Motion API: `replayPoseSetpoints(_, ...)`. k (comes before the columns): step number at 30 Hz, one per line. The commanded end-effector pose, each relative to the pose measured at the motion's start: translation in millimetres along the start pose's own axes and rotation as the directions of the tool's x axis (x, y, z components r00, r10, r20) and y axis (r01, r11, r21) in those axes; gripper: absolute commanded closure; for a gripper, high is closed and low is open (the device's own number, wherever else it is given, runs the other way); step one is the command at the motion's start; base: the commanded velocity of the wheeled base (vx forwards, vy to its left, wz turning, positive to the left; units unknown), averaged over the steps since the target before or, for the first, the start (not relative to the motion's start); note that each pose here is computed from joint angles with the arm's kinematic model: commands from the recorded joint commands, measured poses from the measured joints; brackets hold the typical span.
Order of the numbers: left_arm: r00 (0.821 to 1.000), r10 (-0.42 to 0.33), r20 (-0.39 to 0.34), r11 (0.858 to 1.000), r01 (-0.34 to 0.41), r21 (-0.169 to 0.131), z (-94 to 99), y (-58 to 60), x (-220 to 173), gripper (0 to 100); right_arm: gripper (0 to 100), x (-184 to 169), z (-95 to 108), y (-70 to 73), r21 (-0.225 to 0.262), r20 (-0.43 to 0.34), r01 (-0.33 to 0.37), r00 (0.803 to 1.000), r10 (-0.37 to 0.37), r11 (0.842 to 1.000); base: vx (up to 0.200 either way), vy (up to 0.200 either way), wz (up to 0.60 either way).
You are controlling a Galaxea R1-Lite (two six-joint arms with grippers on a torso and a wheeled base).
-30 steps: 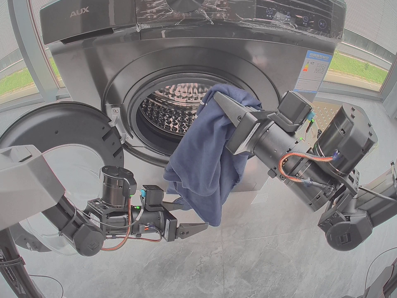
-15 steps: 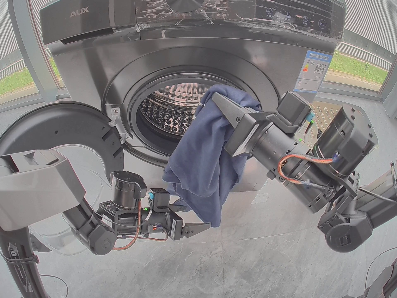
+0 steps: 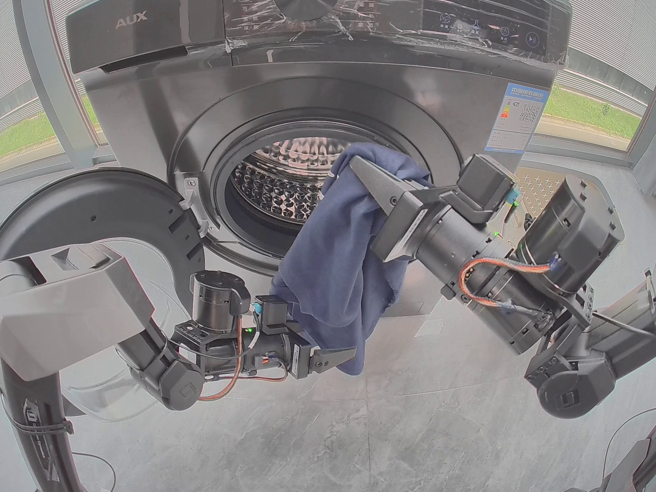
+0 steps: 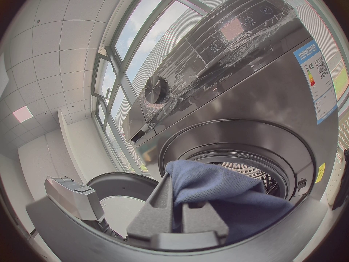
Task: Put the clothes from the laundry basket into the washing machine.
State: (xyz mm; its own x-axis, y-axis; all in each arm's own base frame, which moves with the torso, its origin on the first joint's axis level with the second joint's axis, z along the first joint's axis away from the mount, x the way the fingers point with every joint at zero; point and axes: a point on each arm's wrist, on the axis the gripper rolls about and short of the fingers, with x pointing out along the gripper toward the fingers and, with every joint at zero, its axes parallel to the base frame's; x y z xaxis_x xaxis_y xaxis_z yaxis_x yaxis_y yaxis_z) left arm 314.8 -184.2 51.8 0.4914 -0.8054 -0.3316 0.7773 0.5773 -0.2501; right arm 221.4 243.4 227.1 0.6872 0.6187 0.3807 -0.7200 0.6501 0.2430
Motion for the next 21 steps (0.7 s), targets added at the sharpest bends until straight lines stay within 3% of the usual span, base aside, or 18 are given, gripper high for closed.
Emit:
replayPoseSetpoints(1,1.000,-0.003,0.029,1.000,0.002,0.012,2.9,-0.4,-0.4,0,100,0.0,-0.7,0.3,0.001,-0.002,-0.001,1.000,0.001,1.000,0.000,0.000,0.00)
replayPoseSetpoints(11,0.998,0.002,0.070,0.999,-0.004,0.033,1.4,1.9,3.2,0,100,0.2,-1.2,-0.3,0.000,-0.003,-0.001,1.000,0.001,1.000,0.000,0.000,0.00)
replayPoseSetpoints(12,0.997,0.011,0.072,0.999,-0.013,0.033,0.9,2.4,3.7,100,100,0.2,-1.2,-0.3,0.000,-0.003,-0.001,1.000,0.001,1.000,0.000,0.000,0.00)
replayPoseSetpoints(21,0.994,0.021,0.103,0.999,-0.026,0.046,-3.1,4.9,6.1,100,100,-2.4,-3.5,-1.1,-0.001,-0.015,0.002,1.000,-0.002,1.000,0.000,0.000,0.00)
